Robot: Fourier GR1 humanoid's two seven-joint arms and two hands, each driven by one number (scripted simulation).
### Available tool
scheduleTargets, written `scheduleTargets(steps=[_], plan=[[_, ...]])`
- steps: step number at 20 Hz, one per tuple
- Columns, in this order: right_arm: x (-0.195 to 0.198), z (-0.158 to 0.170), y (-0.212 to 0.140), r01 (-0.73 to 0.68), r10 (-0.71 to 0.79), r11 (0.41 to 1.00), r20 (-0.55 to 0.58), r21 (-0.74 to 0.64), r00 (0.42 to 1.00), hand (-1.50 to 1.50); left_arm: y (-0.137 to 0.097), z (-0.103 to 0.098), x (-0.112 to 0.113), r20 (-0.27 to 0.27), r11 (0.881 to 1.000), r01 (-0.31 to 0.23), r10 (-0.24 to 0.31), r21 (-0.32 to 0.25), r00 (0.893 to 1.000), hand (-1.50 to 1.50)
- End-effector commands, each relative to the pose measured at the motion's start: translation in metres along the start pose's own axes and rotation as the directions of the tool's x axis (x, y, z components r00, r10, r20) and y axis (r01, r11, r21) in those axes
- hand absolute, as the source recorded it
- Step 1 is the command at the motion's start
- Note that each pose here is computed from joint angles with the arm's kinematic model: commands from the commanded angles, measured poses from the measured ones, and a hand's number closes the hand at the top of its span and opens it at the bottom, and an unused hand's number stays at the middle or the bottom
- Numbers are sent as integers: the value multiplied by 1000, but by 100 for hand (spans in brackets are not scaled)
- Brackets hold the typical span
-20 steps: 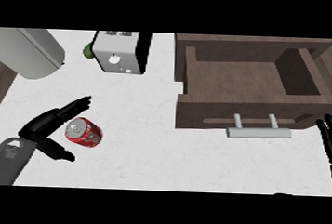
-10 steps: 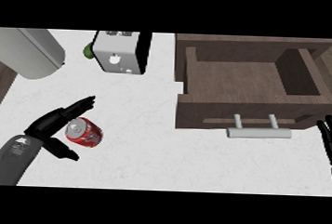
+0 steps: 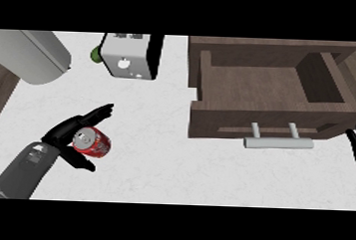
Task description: Pick up the can, place it into the drawer and close the drawer
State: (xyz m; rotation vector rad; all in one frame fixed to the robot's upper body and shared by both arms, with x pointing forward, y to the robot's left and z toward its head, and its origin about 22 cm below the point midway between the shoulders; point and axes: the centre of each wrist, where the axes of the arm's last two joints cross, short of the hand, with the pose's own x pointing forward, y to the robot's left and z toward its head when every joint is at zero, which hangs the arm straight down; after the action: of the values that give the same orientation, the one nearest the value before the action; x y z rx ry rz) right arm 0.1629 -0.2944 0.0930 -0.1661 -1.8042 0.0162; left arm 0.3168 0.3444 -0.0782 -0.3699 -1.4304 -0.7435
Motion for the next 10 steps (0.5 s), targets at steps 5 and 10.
scheduleTargets(steps=[5,10], plan=[[-2,16,6,9,-9,1000,12,2,1000,-150,-14,-7,-8,93,988,-106,117,-114,989,-150],[0,1,14,12,-12,1000,14,-2,1000,-150,-6,-27,8,113,983,-101,119,-152,986,-150]])
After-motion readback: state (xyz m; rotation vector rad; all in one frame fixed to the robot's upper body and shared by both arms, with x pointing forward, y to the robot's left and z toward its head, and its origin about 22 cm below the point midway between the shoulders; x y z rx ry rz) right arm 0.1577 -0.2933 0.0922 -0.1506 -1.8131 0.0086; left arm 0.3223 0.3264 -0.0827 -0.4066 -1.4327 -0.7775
